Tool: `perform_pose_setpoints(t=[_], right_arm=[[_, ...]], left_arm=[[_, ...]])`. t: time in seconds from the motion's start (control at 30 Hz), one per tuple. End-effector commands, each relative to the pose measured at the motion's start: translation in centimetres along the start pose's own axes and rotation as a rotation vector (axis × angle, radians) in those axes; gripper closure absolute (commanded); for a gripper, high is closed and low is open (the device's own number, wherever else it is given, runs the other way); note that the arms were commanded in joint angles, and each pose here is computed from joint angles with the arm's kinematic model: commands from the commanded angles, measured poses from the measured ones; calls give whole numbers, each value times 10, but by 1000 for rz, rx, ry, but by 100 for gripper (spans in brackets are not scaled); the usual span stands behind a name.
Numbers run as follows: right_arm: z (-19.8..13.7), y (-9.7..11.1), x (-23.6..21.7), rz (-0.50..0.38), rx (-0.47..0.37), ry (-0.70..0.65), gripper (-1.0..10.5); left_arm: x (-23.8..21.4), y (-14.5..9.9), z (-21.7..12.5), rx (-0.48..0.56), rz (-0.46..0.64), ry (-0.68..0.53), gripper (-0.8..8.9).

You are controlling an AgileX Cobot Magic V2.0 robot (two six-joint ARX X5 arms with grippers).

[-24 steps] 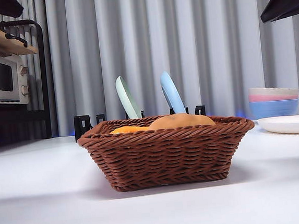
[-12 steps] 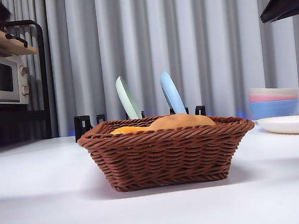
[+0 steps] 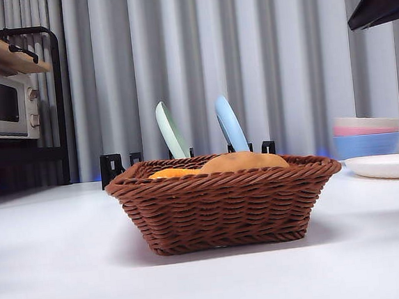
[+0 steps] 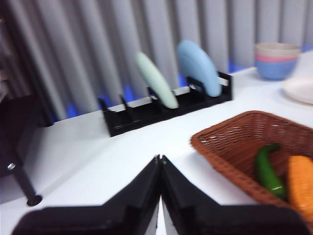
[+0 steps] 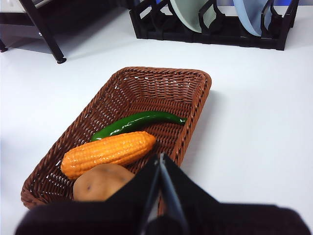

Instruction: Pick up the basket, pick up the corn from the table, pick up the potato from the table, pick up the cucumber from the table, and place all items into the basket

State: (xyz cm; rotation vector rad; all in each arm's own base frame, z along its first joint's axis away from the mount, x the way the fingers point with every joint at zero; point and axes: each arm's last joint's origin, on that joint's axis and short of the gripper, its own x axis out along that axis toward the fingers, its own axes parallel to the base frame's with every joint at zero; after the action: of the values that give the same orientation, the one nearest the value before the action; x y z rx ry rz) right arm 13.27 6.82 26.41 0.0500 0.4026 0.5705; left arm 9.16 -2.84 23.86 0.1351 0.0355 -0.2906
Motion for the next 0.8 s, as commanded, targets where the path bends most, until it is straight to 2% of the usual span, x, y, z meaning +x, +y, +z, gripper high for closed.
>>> perform_pose_setpoints(t=[0.03,0.23,0.4,0.5,0.8], right_arm=[[-1,0,0,-3,9,0,945],[-1,0,0,-4,10,0,945],[-1,0,0,-3,10,0,945],[-1,0,0,-4,10,0,945],[-1,0,0,-3,10,1,945]], left_arm=[[4,5,-26,-1,30,22,815],[6,10,-70,-24,90,80,815],[5,11,-90,-54,129,104,815],[2,12,-94,-63,148,146,815],[2,15,-94,-65,178,142,815]])
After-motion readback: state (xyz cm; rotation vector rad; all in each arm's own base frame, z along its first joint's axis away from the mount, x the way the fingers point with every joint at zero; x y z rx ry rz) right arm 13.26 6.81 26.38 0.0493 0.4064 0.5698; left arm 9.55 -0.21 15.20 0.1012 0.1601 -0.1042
